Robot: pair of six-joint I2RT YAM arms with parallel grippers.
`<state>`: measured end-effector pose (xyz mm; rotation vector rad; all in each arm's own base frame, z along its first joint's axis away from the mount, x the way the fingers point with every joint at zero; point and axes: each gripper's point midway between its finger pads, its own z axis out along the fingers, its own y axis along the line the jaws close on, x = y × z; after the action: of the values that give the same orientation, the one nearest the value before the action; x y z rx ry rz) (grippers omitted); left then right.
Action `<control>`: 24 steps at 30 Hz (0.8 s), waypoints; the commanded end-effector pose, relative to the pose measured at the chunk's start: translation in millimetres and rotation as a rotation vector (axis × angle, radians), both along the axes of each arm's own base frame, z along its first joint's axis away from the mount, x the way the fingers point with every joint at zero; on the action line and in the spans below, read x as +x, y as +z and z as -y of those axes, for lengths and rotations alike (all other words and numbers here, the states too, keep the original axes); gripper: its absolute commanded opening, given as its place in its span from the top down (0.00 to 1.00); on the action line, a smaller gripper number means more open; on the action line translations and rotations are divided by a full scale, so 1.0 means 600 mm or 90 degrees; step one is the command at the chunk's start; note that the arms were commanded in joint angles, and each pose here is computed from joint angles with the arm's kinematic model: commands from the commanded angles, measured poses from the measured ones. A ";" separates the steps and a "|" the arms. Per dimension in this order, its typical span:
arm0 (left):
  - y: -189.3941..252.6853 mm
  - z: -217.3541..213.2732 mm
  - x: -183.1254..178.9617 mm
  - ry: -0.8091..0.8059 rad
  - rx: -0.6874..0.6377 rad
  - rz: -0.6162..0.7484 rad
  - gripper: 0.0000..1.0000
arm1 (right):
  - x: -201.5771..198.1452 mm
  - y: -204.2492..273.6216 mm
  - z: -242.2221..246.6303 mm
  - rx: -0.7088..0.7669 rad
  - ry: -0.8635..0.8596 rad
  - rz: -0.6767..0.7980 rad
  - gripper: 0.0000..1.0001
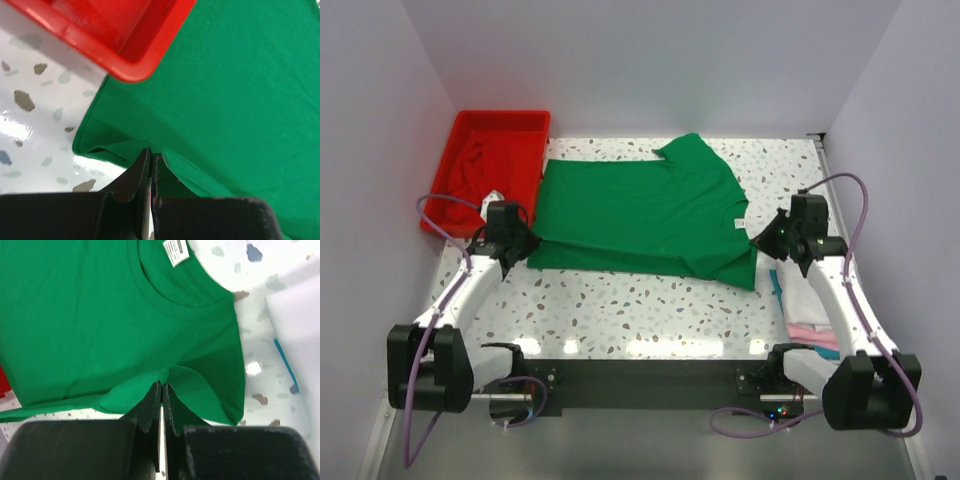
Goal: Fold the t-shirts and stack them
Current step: Fold the tshirt
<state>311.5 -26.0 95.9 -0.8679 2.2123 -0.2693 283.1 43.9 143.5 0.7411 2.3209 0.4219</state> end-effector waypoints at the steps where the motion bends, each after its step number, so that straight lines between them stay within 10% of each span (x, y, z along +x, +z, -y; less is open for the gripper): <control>1: 0.039 -0.006 0.064 0.010 0.019 0.061 1.00 | 0.077 0.050 -0.002 -0.003 0.014 0.078 1.00; 24: -0.033 -0.006 0.146 0.017 0.029 -0.015 1.00 | 0.221 -0.010 -0.011 0.007 0.035 0.021 1.00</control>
<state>377.3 -25.8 60.0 -0.9026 2.2977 -0.2013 391.9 49.0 118.7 0.7159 2.3855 0.4330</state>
